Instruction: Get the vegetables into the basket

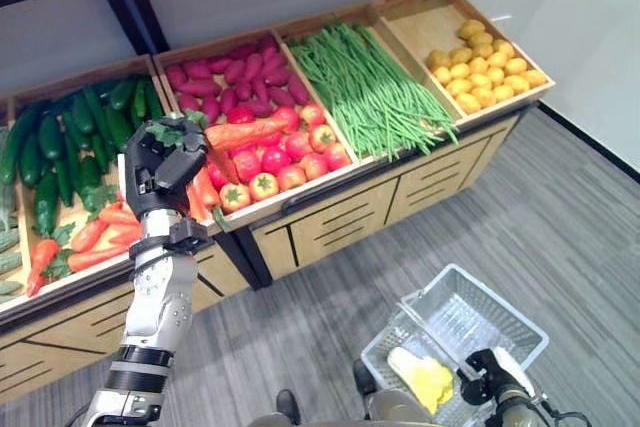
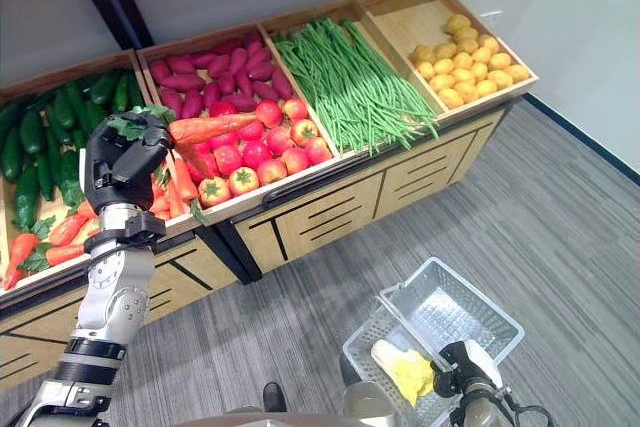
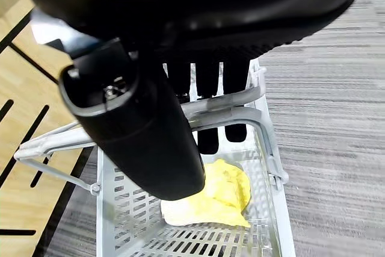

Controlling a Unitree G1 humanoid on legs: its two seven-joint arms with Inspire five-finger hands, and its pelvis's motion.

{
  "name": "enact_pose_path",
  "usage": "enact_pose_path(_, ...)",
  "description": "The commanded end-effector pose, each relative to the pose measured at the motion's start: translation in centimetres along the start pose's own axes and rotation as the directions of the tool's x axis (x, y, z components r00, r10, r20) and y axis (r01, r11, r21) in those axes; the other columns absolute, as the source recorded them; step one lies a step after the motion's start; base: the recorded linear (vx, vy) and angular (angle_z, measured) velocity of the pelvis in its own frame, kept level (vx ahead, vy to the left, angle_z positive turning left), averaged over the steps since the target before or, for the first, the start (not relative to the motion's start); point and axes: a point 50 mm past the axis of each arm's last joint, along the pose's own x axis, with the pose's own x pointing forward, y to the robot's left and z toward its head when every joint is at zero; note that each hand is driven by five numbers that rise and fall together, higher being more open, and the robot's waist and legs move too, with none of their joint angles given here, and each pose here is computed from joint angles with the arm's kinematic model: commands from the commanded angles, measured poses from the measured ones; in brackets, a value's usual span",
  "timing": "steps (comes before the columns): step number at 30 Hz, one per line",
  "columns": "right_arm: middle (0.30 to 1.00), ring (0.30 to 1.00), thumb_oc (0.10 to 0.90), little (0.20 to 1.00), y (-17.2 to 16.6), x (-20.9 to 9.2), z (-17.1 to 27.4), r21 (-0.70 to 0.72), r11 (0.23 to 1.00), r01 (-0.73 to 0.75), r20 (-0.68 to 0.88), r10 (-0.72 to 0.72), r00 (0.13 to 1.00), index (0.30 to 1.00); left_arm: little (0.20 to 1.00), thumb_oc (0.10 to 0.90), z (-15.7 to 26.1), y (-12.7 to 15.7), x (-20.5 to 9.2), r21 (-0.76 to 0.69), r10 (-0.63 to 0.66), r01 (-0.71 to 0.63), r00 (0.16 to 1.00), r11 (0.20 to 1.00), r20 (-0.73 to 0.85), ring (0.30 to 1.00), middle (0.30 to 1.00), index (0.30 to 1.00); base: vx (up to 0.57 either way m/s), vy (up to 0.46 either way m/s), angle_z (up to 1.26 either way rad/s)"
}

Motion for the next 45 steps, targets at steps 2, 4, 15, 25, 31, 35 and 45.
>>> enact_pose_path(2, 0.3, 0.3, 0.4, 0.3, -1.6, 0.6, 1.1, 0.004, 0.998, 0.058, 0.061, -0.058, 0.996, 0.3, 0.3, 0.4, 5.7, -3.3, 1.8, -0.004, -0.178, 0.187, 0.939, 0.982, 0.294, 0.3, 0.3, 0.3, -0.18, 0.153, -0.19)
enact_pose_path(4, 0.3, 0.3, 0.4, 0.3, -1.6, 0.7, 1.5, 0.009, 0.998, 0.06, 0.069, -0.061, 0.996, 0.3, 0.3, 0.4, 5.8, -3.1, 1.8, 0.007, -0.18, 0.186, 0.938, 0.982, 0.297, 0.3, 0.3, 0.3, -0.17, 0.08, -0.82)
enact_pose_path(15, 0.3, 0.3, 0.4, 0.3, -1.7, 1.0, 2.1, -0.001, 0.998, 0.058, 0.085, -0.057, 0.995, 0.3, 0.3, 0.4, 6.0, -2.8, 1.7, 0.054, -0.199, 0.192, 0.936, 0.98, 0.289, 0.3, 0.3, 0.3, -0.02, -0.025, -0.54)
enact_pose_path(25, 0.3, 0.3, 0.4, 0.3, -3.3, 0.4, 0.5, -0.01, 0.994, 0.111, 0.073, -0.11, 0.991, 0.3, 0.3, 0.4, 4.9, -3.3, 1.5, -0.001, -0.208, 0.215, 0.946, 0.977, 0.249, 0.3, 0.3, 0.3, 0.06, -0.158, -0.06)
enact_pose_path(31, 0.3, 0.3, 0.4, 0.3, -4.6, 0.1, -0.6, 0.006, 0.987, 0.163, 0.042, -0.163, 0.986, 0.3, 0.3, 0.4, 4.3, -4.3, 1.6, -0.047, -0.236, 0.253, 0.944, 0.966, 0.229, 0.3, 0.3, 0.3, 0.03, -0.204, 0.01)
enact_pose_path(35, 0.3, 0.3, 0.4, 0.3, -5.9, 0.4, -0.5, 0.0, 0.978, 0.207, 0.034, -0.207, 0.978, 0.3, 0.3, 0.4, 4.4, -4.9, 1.5, -0.068, -0.235, 0.258, 0.941, 0.964, 0.243, 0.3, 0.3, 0.3, 0.03, -0.085, 0.04)
enact_pose_path(45, 0.3, 0.3, 0.4, 0.3, -5.5, 0.8, -0.5, -0.008, 0.983, 0.183, 0.012, -0.183, 0.983, 0.3, 0.3, 0.4, 5.0, -3.7, 0.8, -0.033, -0.207, 0.225, 0.937, 0.974, 0.282, 0.3, 0.3, 0.3, 0.09, 0.097, -0.6)
